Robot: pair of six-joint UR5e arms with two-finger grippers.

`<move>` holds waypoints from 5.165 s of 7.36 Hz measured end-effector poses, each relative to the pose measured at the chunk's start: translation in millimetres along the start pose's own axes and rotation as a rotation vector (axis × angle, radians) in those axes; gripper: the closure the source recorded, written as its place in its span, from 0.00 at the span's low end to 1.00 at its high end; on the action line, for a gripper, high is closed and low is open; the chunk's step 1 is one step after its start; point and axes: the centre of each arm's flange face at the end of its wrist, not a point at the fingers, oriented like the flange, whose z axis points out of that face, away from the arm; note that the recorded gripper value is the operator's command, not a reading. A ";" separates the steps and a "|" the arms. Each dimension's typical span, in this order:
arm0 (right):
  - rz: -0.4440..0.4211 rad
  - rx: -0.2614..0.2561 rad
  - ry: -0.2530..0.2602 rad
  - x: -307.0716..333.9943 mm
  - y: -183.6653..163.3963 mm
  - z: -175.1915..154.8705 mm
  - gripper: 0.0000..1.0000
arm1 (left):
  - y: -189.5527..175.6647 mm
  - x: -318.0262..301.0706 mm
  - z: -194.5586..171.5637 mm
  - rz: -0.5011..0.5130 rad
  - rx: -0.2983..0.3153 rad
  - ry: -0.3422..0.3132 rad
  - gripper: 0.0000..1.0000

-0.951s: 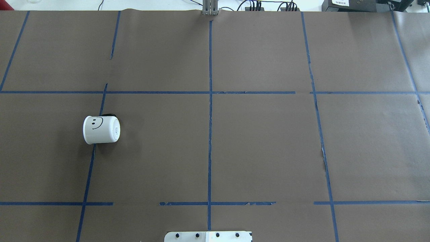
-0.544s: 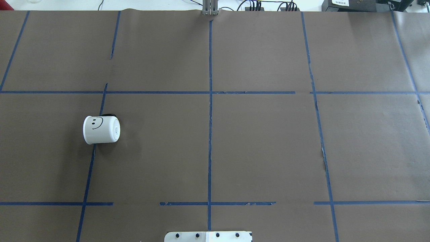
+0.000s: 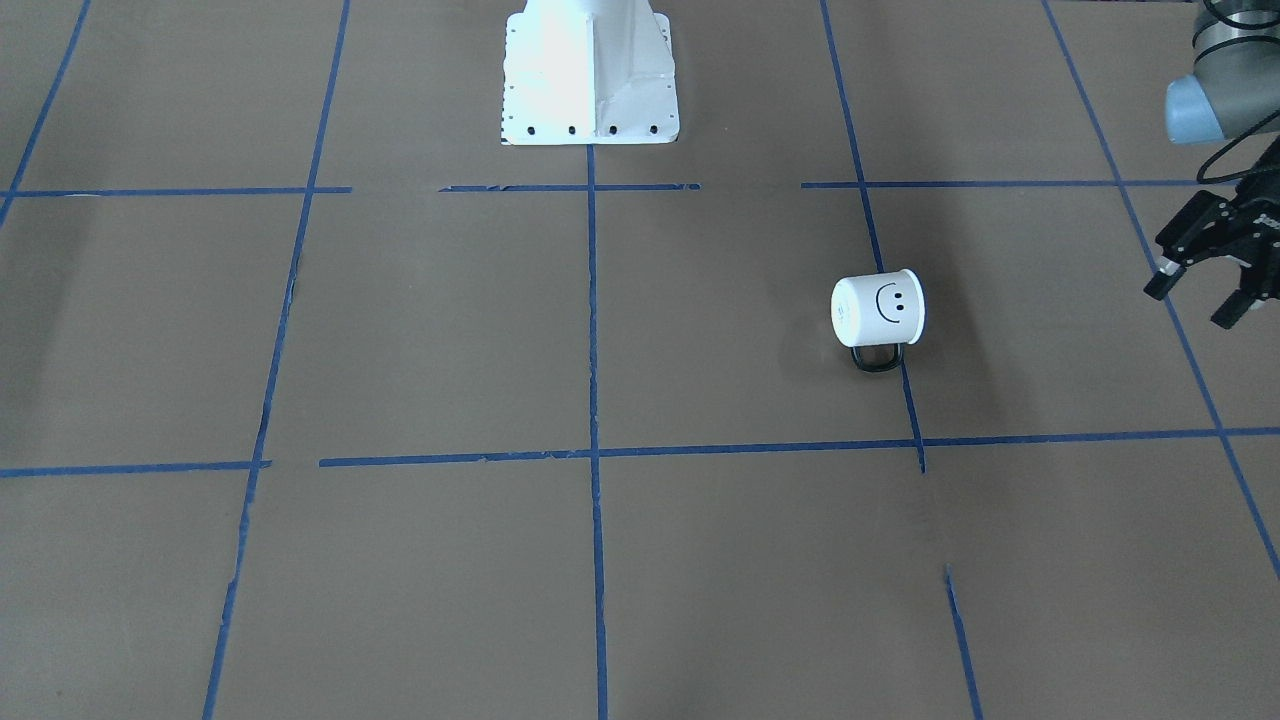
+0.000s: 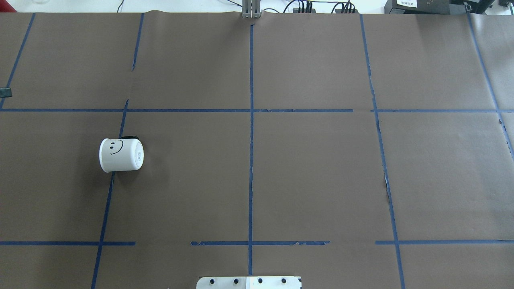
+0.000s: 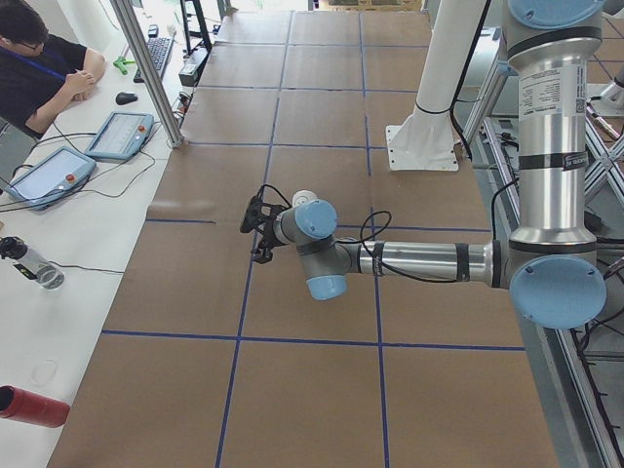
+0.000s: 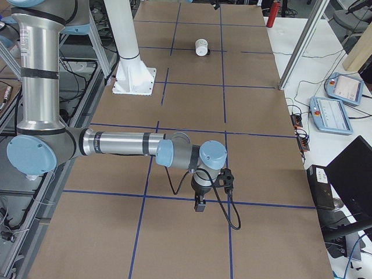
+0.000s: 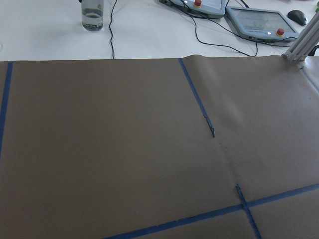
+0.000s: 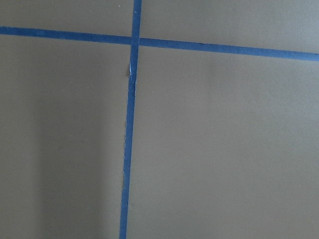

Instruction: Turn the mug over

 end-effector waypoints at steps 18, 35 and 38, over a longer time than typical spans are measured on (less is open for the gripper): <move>0.000 0.000 0.000 -0.2 -0.3 -0.2 0.00 | 139.7 140.8 143.1 -0.479 -0.085 0.515 1.00; 0.000 0.000 0.000 -0.2 -0.3 -0.3 0.00 | 19.8 592.0 306.4 -0.557 -0.352 -0.508 1.00; 0.000 0.000 0.000 -0.1 -0.2 -0.2 0.00 | 60.5 594.0 318.1 -0.530 -0.401 -0.532 1.00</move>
